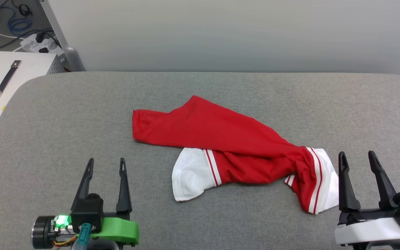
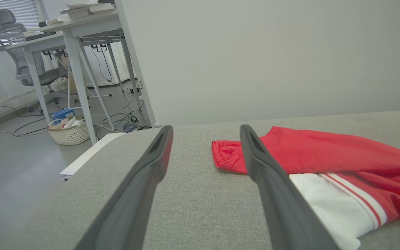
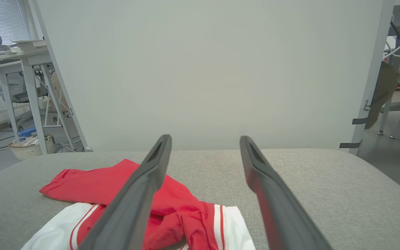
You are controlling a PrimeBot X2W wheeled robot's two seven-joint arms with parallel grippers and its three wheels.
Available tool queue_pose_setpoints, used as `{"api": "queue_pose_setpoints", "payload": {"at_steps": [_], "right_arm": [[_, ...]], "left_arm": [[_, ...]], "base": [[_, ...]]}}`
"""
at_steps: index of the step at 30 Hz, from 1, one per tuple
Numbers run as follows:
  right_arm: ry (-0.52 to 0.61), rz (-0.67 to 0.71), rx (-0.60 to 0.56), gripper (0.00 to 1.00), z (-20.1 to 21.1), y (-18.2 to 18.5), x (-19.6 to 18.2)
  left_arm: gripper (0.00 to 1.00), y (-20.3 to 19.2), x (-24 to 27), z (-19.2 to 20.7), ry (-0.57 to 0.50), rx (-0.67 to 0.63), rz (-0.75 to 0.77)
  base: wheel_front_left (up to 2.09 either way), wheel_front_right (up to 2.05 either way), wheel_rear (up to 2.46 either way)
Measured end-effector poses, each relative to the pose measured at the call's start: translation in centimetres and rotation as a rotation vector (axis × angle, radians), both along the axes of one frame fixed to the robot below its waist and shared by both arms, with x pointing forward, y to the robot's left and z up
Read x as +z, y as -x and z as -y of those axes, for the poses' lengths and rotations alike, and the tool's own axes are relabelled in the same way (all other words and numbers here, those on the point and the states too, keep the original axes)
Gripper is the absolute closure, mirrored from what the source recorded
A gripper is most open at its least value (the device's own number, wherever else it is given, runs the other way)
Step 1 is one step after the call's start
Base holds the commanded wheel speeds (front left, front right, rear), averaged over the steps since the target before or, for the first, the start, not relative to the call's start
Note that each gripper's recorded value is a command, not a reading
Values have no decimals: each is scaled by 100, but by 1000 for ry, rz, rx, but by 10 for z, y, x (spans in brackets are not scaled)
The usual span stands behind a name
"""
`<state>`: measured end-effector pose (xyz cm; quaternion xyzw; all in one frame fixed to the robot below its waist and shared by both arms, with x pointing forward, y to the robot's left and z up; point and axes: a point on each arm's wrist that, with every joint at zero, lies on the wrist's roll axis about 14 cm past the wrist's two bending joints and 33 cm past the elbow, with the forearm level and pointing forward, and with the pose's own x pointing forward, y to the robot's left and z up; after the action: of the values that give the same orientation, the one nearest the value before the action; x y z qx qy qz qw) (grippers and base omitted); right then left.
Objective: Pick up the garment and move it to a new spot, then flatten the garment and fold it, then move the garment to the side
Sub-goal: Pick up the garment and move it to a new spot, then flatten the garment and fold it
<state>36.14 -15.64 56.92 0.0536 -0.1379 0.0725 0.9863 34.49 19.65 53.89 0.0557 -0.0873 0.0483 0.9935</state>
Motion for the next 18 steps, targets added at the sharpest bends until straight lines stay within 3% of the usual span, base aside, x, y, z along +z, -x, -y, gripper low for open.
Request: {"api": "queue_pose_setpoints", "payload": {"at_steps": [18], "right_arm": [[1,-50,0,0,0,4,-16]], "left_arm": [[0,5,-19,-2,12,-7,-56]], "base": [[0,0,0]]}}
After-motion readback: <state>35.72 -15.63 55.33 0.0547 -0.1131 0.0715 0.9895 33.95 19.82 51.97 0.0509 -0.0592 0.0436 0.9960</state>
